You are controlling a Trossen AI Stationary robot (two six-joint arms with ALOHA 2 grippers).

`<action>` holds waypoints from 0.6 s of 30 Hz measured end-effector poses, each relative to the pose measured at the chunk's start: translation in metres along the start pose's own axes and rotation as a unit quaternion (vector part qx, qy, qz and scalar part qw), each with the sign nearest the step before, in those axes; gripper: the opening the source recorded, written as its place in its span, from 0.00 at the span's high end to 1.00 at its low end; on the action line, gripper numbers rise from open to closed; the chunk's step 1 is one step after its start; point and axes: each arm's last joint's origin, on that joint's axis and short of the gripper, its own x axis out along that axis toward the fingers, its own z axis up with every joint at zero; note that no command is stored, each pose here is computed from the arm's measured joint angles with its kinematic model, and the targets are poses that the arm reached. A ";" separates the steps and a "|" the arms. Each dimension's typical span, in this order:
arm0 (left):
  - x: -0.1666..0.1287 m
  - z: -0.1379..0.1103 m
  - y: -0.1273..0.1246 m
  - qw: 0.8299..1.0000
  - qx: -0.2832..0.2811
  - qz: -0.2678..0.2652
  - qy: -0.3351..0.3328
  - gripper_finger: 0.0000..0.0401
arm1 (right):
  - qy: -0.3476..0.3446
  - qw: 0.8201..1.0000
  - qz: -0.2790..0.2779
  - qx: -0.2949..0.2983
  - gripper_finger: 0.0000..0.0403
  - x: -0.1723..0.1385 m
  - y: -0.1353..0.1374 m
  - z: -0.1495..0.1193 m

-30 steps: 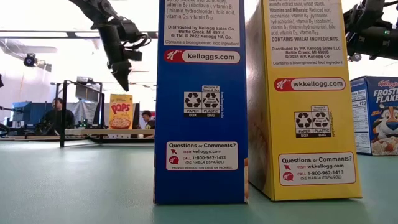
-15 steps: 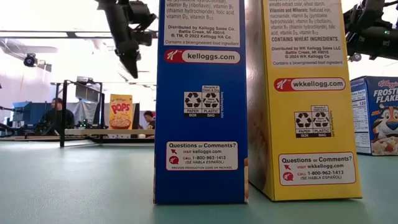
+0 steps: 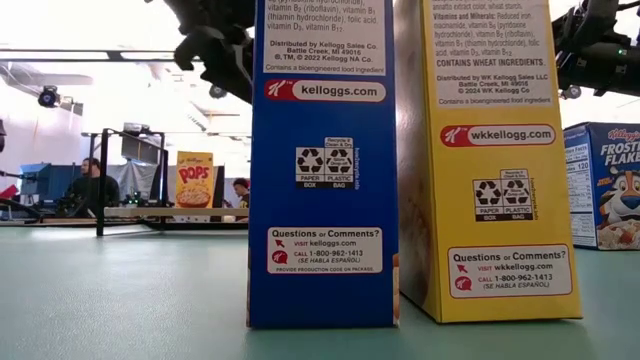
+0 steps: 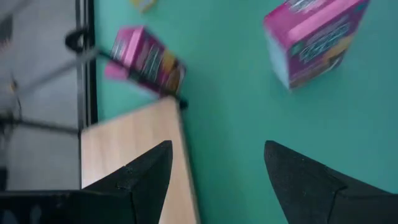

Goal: Stack cereal on shelf
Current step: Put the middle pink cereal box on the shelf

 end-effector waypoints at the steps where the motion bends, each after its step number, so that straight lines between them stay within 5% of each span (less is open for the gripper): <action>1: 0.004 0.002 -0.005 1.000 0.012 -0.001 -0.010 0.41 | 0.000 1.000 0.000 0.000 0.42 0.000 0.000 0.000; 8: 0.031 0.015 -0.021 0.993 0.056 -0.035 -0.097 0.41 | 0.000 1.000 0.000 0.000 0.42 0.000 0.000 0.000; 18: 0.054 0.020 -0.037 0.991 0.059 -0.068 -0.100 0.41 | 0.000 1.000 0.000 0.000 0.42 0.000 0.000 0.000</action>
